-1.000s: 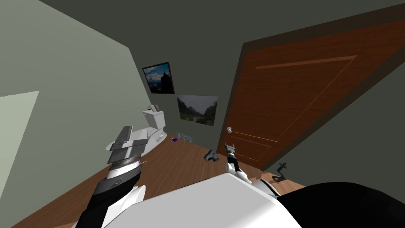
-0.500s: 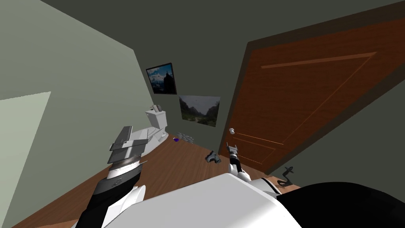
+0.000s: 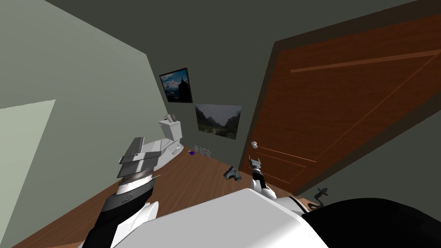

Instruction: Pull the door open

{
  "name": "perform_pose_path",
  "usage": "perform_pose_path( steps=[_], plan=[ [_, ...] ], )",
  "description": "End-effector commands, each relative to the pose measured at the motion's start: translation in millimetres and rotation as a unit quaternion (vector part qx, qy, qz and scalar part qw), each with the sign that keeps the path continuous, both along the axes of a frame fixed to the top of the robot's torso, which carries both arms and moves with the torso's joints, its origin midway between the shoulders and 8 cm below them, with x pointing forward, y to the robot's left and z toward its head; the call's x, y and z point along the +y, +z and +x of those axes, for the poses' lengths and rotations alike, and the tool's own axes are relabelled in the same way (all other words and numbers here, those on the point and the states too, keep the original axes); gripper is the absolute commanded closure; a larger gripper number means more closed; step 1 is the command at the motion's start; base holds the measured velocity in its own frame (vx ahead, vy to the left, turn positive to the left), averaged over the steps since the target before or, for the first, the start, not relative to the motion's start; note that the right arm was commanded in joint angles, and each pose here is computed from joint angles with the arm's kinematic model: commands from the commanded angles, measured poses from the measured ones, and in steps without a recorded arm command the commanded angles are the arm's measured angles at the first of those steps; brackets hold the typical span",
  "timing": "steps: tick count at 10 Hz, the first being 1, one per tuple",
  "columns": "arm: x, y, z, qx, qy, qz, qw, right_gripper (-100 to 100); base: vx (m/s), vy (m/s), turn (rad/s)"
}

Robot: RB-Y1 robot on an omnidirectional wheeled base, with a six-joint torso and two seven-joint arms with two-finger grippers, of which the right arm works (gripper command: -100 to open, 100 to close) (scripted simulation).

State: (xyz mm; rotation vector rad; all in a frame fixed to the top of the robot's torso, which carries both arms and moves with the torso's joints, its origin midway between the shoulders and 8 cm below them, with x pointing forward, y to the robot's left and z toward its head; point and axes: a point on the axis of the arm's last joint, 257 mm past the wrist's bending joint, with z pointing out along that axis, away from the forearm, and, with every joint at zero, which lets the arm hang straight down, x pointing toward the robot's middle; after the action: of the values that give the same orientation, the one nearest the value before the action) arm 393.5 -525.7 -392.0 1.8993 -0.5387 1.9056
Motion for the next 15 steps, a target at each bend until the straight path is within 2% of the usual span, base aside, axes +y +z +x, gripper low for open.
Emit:
perform_pose_path(
  steps=[1,8,12,13,15],
  plan=[
    [-6.1,0.7,-4.7,-0.001,-0.003,0.001,1.0,-100,0.162,-0.105,0.033],
    [-18.9,0.4,-14.2,0.0,-0.009,0.003,1.0,-100,0.145,-0.148,0.016],
    [-20.5,0.5,-15.6,0.0,-0.009,0.003,1.0,-100,0.128,-0.138,0.0],
    [-20.5,0.5,-15.6,0.0,-0.009,0.003,1.0,100,-0.001,0.006,-0.006],
    [-20.5,0.5,-15.6,0.0,-0.009,0.003,1.0,100,0.005,0.01,0.004]
  ],
)
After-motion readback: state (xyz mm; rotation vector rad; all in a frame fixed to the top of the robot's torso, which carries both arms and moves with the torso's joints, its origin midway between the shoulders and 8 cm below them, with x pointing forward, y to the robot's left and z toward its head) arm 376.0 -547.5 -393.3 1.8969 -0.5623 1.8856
